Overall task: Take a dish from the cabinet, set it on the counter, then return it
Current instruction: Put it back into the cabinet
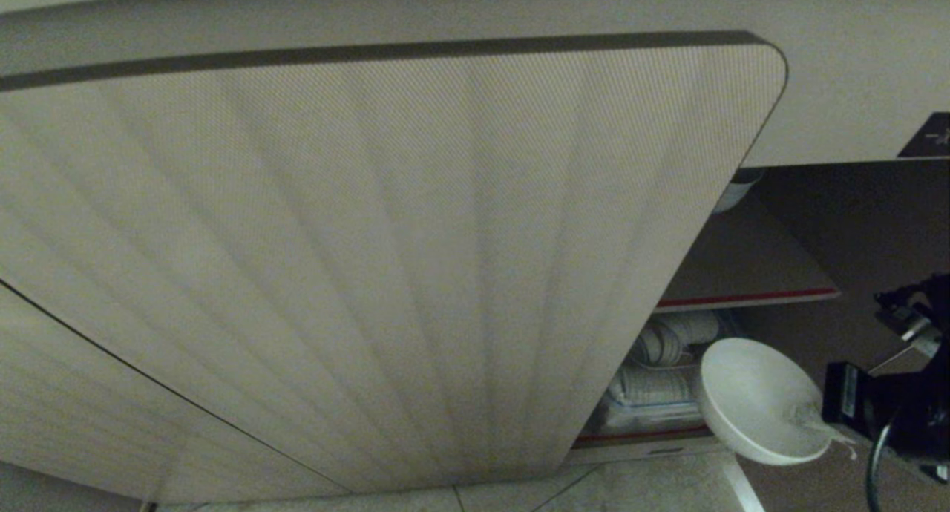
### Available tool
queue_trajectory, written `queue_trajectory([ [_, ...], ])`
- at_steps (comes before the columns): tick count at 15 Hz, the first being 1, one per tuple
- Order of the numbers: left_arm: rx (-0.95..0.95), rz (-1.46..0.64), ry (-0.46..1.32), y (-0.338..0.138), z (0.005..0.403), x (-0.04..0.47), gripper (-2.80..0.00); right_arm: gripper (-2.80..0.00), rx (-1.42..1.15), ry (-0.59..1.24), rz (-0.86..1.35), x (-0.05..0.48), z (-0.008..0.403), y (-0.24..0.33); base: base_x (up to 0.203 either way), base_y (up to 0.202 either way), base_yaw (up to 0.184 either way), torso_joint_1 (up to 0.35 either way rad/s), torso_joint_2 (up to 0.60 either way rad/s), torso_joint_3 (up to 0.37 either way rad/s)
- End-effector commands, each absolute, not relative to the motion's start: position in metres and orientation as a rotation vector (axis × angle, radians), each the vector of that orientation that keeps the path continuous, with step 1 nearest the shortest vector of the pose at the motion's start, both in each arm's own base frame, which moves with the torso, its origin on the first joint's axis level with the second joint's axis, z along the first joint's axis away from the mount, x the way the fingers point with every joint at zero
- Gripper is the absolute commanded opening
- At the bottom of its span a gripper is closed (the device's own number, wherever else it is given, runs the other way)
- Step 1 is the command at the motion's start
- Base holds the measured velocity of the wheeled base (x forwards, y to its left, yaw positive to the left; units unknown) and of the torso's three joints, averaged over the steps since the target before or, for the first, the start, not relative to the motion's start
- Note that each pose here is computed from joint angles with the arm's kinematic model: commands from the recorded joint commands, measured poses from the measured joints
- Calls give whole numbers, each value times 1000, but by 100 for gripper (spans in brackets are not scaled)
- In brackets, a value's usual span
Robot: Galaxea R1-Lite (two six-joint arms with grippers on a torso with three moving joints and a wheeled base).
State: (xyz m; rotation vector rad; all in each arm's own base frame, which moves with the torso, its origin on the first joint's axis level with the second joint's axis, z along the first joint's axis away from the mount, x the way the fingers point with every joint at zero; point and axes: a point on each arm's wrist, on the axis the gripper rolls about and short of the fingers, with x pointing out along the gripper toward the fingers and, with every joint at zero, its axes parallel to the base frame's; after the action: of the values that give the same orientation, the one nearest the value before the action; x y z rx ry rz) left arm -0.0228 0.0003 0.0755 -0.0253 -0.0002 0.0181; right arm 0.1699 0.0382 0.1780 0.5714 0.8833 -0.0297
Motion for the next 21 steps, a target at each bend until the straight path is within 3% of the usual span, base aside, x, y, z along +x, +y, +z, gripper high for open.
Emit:
queue_trajectory([
  [1, -26, 18, 0, 0, 75, -23, -280, -280, 583, 879, -36, 176, 177, 39, 0, 0, 0, 0, 0, 0],
  [21, -26, 18, 0, 0, 76, -23, -280, -280, 714, 812, -176, 220, 187, 42, 0, 0, 0, 0, 0, 0],
])
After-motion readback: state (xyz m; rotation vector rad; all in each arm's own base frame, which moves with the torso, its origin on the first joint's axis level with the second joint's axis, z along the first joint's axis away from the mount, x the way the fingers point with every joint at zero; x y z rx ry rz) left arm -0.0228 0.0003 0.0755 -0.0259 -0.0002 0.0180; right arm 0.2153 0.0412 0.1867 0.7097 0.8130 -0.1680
